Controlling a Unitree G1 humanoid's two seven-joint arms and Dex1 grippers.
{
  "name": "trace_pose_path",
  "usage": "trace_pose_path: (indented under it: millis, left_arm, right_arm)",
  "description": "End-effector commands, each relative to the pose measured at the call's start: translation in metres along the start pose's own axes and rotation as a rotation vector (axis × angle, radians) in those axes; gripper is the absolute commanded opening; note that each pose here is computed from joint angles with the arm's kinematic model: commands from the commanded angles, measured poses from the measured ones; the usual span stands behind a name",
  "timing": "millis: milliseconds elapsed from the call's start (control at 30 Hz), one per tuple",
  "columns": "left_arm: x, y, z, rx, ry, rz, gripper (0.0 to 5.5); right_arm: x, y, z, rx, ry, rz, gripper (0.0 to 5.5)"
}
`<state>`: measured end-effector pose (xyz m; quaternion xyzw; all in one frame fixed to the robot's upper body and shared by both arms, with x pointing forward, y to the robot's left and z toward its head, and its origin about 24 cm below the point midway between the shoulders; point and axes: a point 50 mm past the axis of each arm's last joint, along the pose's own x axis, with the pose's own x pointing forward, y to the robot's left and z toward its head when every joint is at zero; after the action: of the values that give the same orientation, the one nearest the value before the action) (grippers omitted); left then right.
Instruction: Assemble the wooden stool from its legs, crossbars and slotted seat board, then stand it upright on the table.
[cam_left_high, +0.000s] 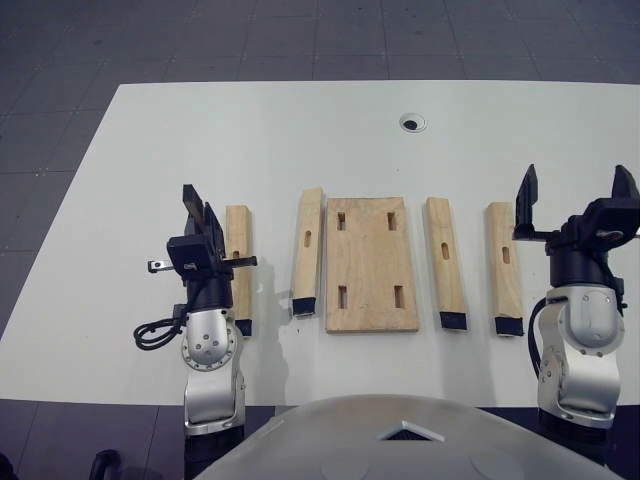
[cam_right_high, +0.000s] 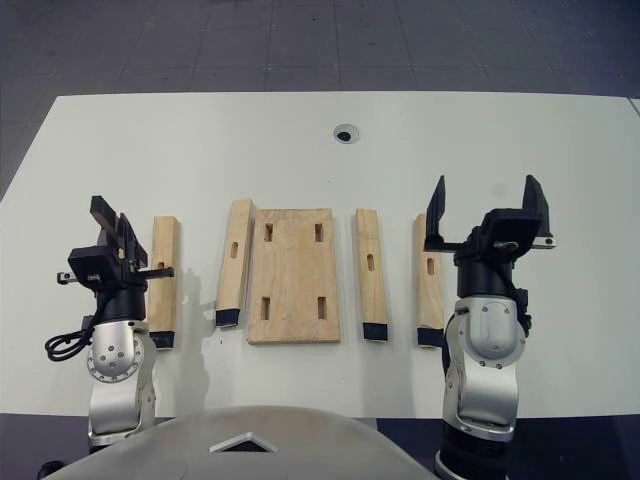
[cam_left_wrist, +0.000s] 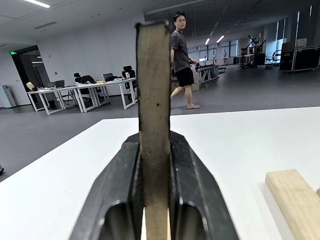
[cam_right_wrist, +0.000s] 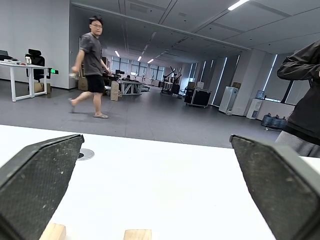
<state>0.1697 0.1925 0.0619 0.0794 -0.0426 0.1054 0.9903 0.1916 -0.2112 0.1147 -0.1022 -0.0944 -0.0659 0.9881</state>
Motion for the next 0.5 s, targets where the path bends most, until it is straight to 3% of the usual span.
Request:
trace_pose_path:
  millis: [33, 500]
  left_arm:
    - [-0.003, -0.004, -0.01, -0.038, 0.071, -0.04, 0.42]
    - [-0.003, -0.001, -0.025, -0.046, 0.139, -0.04, 0.42]
  right_arm:
    - [0.0, 0.001, 0.001, 0.002, 0.004, 0.001, 5.4]
    - [0.001, 0.001, 0.0, 0.003, 0.005, 0.0, 5.4]
